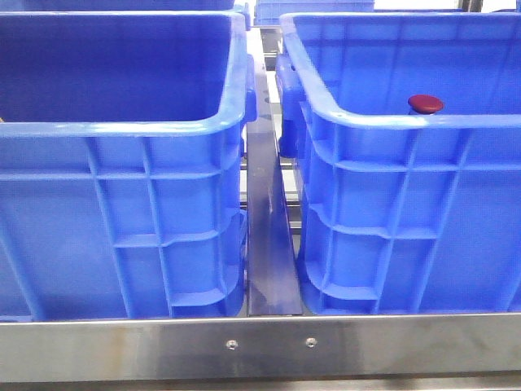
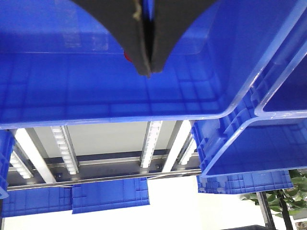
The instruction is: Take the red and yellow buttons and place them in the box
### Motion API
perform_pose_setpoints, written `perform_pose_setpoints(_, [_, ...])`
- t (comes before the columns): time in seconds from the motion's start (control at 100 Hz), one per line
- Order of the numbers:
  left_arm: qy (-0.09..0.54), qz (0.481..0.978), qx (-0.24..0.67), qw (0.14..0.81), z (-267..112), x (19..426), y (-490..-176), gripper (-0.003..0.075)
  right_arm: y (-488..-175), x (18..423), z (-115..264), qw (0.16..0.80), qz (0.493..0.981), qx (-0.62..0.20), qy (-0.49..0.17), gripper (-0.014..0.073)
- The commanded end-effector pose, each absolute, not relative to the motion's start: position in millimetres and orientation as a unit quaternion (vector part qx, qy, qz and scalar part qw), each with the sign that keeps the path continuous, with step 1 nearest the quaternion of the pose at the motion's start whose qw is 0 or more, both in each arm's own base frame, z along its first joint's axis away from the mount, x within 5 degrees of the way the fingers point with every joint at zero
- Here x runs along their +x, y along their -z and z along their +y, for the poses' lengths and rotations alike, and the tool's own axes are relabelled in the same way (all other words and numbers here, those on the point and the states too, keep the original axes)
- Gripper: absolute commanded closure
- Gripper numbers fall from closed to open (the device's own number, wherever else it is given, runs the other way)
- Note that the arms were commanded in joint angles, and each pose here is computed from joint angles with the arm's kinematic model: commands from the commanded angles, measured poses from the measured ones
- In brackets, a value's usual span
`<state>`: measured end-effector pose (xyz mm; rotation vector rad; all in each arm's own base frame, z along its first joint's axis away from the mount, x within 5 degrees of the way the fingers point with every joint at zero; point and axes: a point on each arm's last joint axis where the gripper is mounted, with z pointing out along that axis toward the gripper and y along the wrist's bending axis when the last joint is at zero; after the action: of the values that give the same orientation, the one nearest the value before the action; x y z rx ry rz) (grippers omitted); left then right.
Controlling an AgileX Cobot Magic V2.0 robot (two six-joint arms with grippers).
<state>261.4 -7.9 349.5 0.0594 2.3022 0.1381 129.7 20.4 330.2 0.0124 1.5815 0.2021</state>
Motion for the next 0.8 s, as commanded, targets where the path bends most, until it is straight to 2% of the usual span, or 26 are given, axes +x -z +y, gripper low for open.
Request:
perform_pose_setpoints(0.0, [-0.066, 0.9, 0.031, 0.43, -8, 280, -363, 0.021, -340, 128, 20, 0.71, 0.699, -0.002, -0.088, 0.0683])
perform_pose_setpoints(0.24, [-0.074, 0.921, 0.042, 0.381, -9, 321, -334, 0.0217, -340, 128, 22, 0.708, 0.7, -0.009, -0.095, 0.0683])
perform_pose_setpoints(0.79, [-0.068, 0.93, 0.053, 0.356, -13, 354, -291, 0.0218, -339, 128, 24, 0.705, 0.701, -0.017, -0.103, 0.0683])
